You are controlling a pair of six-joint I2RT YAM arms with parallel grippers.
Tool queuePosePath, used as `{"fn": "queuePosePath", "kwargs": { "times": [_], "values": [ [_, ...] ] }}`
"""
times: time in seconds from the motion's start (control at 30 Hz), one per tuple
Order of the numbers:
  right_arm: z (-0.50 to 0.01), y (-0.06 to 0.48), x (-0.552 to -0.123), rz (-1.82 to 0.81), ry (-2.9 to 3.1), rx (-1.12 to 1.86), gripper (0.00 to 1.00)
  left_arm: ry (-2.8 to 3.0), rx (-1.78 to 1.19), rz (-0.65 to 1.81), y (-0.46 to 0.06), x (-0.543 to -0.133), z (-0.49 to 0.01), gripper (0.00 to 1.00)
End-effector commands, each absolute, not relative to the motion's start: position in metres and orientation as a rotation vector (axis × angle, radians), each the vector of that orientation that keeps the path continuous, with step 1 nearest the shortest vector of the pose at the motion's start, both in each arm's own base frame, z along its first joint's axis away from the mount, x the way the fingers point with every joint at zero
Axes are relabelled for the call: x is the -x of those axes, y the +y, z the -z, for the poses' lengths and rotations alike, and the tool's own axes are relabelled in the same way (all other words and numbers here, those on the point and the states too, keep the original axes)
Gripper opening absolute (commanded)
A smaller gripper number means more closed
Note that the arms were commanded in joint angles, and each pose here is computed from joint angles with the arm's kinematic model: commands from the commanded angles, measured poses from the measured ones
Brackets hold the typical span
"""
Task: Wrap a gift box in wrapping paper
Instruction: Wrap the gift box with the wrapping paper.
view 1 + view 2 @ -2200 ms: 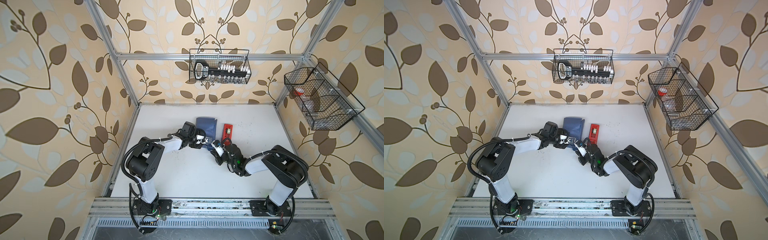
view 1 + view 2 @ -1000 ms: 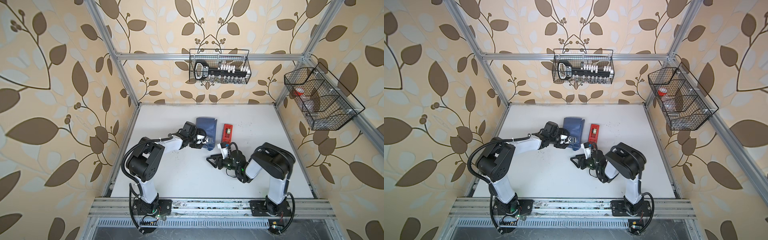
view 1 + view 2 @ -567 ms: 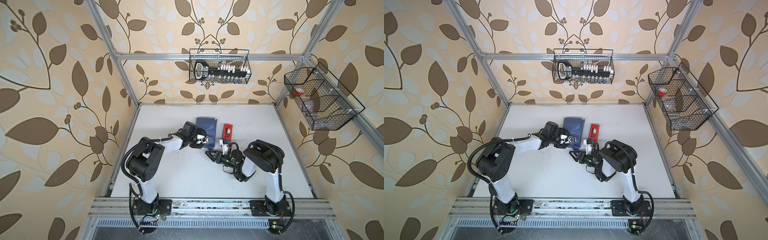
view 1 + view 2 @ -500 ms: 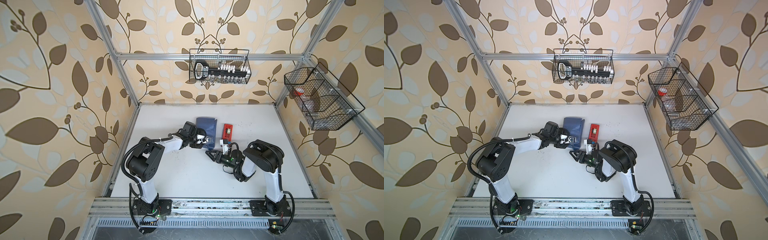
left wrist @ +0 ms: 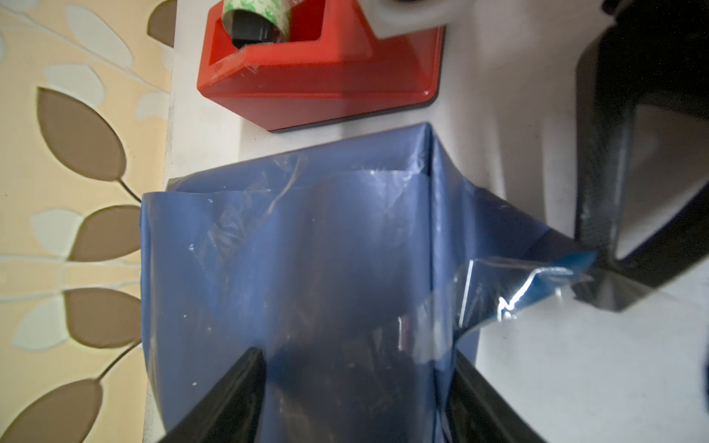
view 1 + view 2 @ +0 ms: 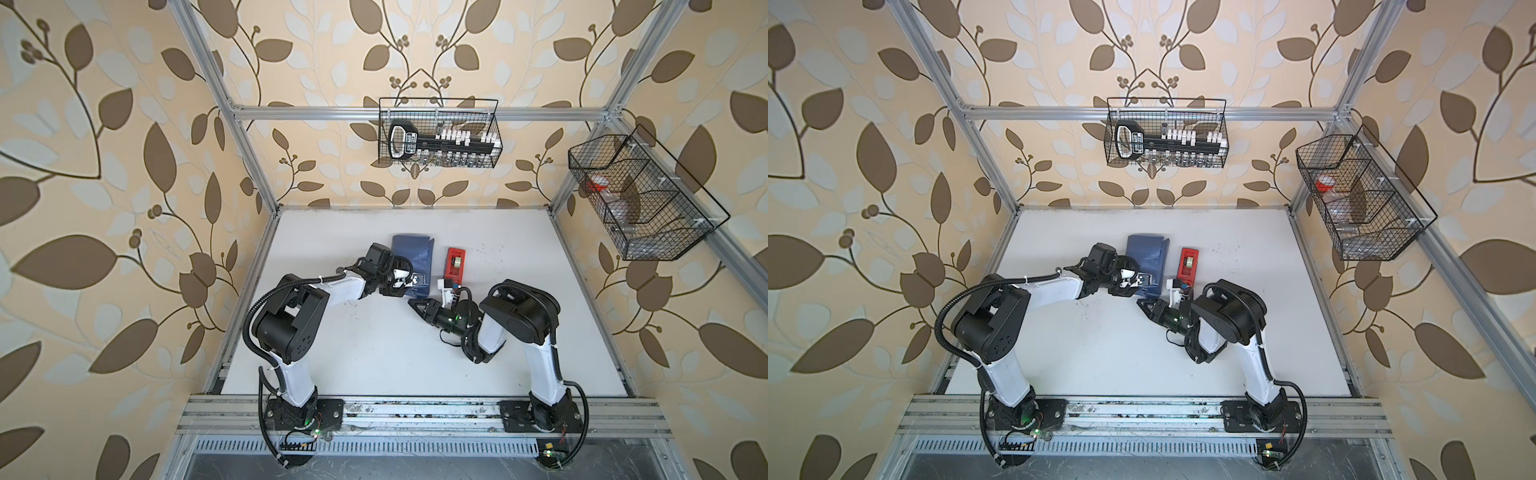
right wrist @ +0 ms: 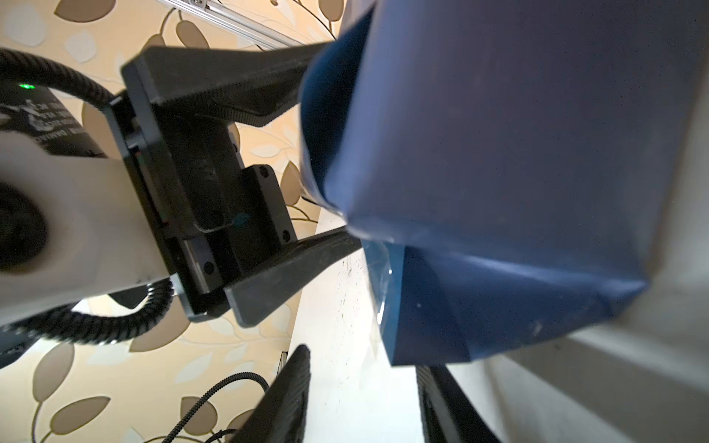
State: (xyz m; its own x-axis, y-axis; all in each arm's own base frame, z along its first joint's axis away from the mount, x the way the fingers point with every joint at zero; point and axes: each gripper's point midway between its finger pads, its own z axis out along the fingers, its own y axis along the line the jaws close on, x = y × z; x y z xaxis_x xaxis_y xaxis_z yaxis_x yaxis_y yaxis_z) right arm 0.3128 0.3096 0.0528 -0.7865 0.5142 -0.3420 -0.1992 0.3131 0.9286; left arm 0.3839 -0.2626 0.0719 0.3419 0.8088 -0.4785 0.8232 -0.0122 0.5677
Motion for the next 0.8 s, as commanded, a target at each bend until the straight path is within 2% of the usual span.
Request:
{"fn": "queuePosePath", "kwargs": {
  "times": [0.0, 0.1, 0.2, 0.27, 0.53, 0.77],
  "values": [
    [-0.061, 0.311, -0.321, -1.554, 1.915, -0.367, 0.45, 1.652, -1.953, 0.246, -0.251, -0.321, -0.008, 0.72],
    [-0.061, 0.309, -0.324, -1.544, 1.905, -0.398, 0.37, 1.646, -1.963, 0.238, -0.251, -0.320, -0.006, 0.72],
    [-0.067, 0.311, -0.328, -1.559, 1.886, -0.386, 0.17, 1.645, -1.958, 0.242, -0.253, -0.320, -0.008, 0.72],
    [-0.076, 0.314, -0.331, -1.580, 1.862, -0.377, 0.00, 1.647, -1.963, 0.237, -0.252, -0.320, -0.006, 0.72],
    [-0.118, 0.309, -0.332, -1.618, 1.768, -0.318, 0.00, 1.653, -1.974, 0.227, -0.251, -0.321, -0.003, 0.72],
    [-0.110, 0.320, -0.323, -1.620, 1.837, -0.250, 0.00, 1.657, -1.975, 0.225, -0.251, -0.321, -0.002, 0.72]
  ]
}}
